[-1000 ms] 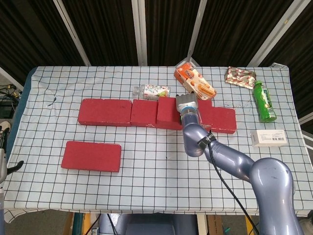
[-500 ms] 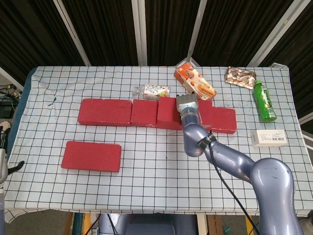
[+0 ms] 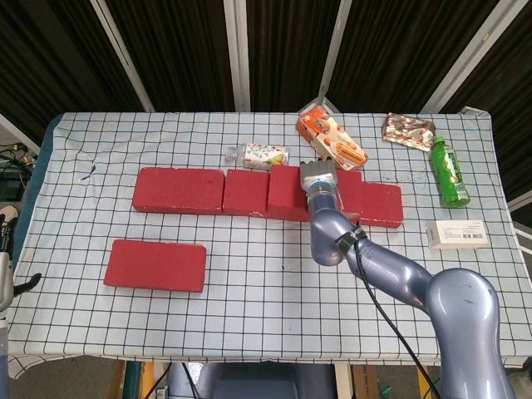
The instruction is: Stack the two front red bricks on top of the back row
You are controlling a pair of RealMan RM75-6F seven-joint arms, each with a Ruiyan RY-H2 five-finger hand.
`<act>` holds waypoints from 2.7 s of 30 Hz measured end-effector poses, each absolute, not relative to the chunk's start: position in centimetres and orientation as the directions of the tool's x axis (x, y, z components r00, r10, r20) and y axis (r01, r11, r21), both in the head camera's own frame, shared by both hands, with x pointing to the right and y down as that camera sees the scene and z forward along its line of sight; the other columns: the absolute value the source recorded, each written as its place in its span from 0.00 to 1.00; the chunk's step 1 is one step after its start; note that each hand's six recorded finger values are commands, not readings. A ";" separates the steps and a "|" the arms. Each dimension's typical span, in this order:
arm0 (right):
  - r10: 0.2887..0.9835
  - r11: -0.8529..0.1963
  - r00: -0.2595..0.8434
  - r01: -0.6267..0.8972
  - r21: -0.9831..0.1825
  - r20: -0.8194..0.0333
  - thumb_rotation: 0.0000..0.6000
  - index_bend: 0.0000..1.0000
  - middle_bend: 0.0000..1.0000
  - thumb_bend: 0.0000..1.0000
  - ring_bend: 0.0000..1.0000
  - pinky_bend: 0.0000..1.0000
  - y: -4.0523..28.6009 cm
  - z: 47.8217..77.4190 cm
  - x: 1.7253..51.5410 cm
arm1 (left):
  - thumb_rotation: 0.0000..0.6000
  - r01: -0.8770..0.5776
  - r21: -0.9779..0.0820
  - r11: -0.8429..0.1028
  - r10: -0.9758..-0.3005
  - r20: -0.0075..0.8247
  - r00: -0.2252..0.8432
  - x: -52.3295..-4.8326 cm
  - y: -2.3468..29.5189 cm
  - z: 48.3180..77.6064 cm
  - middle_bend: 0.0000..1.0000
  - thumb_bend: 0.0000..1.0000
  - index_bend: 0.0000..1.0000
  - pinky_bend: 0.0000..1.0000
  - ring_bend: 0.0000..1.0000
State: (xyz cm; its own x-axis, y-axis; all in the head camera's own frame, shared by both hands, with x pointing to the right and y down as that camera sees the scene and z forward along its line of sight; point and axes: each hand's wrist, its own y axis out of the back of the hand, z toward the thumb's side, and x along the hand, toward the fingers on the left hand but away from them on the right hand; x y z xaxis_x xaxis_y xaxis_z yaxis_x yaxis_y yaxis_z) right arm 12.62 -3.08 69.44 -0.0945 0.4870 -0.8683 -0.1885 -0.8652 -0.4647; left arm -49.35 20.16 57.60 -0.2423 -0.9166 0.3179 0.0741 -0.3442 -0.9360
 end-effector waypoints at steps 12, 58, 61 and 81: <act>0.493 -0.862 -0.088 -0.185 -0.472 -0.866 1.00 0.02 0.12 0.17 0.05 0.00 -3.2 69.3 12.3 | 1.00 0.074 -0.936 -0.344 -0.916 0.317 -0.247 -49.4 20.2 57.6 0.00 0.10 0.08 0.11 0.00; 0.488 -0.865 -0.100 -0.187 -0.465 -0.867 1.00 0.00 0.06 0.17 0.00 0.00 -3.1 68.2 11.1 | 1.00 0.067 -0.937 -0.343 -0.915 0.317 -0.249 -49.6 20.1 57.5 0.00 0.10 0.08 0.11 0.00; 0.485 -0.867 -0.095 -0.184 -0.463 -0.869 1.00 0.00 0.01 0.17 0.00 0.00 -3.1 67.9 11.0 | 1.00 0.066 -0.937 -0.344 -0.915 0.318 -0.248 -49.6 20.1 57.5 0.00 0.10 0.08 0.11 0.00; 0.759 -0.651 0.034 0.051 -0.757 -0.650 1.00 0.00 0.00 0.17 0.00 0.00 -3.1 58.0 21.8 | 1.00 -0.012 -0.956 -0.295 -0.944 0.293 -0.154 -48.1 19.9 57.2 0.00 0.10 0.04 0.10 0.00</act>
